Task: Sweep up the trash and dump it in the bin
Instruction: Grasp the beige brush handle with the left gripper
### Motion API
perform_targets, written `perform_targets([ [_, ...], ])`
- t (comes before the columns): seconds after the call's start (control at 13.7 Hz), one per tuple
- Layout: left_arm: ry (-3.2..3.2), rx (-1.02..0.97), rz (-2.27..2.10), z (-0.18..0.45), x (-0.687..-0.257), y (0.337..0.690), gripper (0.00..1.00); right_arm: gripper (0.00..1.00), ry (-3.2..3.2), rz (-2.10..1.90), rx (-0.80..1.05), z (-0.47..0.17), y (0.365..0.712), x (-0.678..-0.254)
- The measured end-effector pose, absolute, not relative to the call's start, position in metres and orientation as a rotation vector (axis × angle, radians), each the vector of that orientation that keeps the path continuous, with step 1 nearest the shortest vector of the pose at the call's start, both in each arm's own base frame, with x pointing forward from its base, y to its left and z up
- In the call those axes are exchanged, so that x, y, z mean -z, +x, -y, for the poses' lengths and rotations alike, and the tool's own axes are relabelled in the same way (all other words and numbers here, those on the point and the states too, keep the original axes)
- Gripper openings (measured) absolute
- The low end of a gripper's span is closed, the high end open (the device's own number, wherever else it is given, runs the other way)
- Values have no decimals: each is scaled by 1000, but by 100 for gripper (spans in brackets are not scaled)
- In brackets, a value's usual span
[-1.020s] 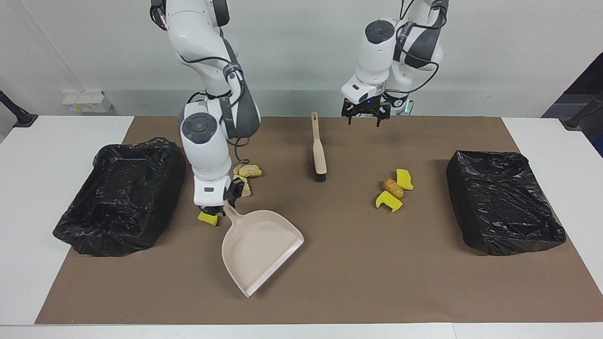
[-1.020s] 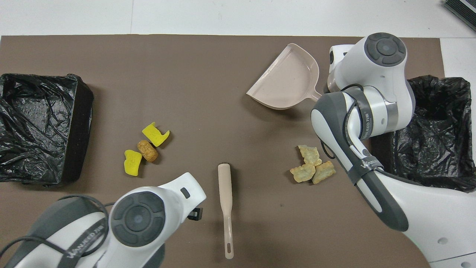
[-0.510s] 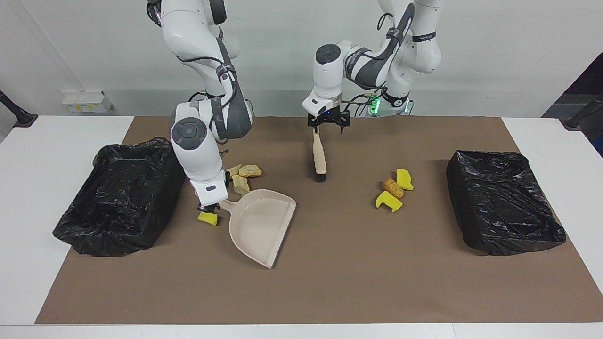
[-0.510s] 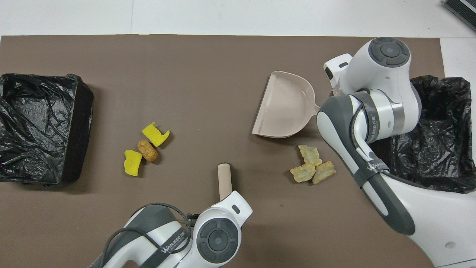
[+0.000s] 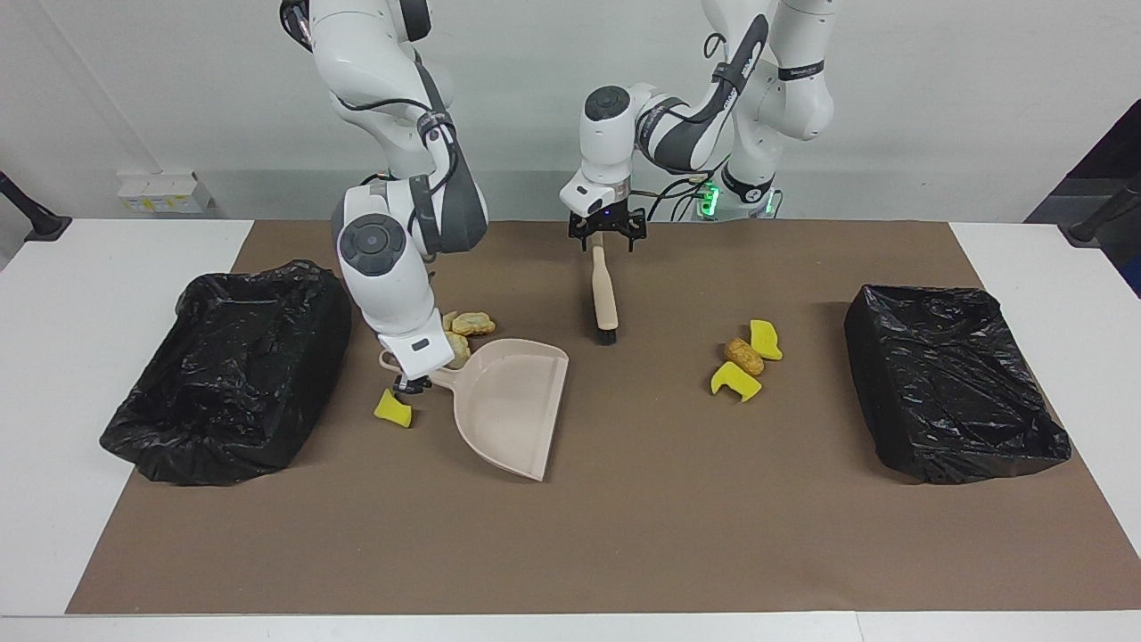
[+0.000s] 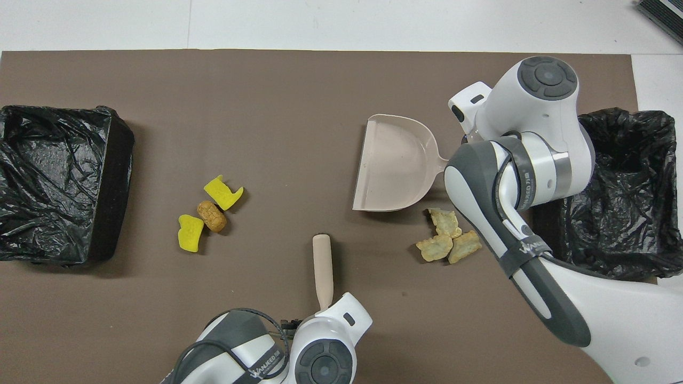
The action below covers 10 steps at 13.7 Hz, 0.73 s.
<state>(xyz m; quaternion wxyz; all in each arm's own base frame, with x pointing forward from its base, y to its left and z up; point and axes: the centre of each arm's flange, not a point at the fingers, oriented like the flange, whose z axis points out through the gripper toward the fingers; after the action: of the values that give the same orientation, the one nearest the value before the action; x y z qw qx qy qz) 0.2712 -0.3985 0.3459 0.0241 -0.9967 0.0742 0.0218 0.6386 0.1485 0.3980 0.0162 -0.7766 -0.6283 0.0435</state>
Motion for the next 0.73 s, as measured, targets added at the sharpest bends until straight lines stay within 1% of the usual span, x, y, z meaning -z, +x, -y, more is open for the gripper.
perform_targets([
  [0.29, -3106, -71, -226, 402, -344, 267, 91, 33, -2386, 1993, -126, -162, 632, -392],
  [0.36, -3110, -73, -222, 402, -344, 267, 81, 33, -2386, 1993, -126, -162, 631, -392],
  [0.44, -3114, -79, -216, 402, -344, 267, 69, 33, -2387, 1994, -122, -162, 631, -393],
  [0.58, -3133, -109, -187, 403, -344, 266, 41, 33, -2388, 1995, -116, -162, 631, -395],
  [0.66, -3139, -122, -183, 403, -344, 265, 30, 33, -2388, 1996, -116, -162, 630, -395],
  [0.73, -3141, -130, -179, 403, -344, 265, 30, 33, -2388, 1996, -117, -162, 630, -395],
])
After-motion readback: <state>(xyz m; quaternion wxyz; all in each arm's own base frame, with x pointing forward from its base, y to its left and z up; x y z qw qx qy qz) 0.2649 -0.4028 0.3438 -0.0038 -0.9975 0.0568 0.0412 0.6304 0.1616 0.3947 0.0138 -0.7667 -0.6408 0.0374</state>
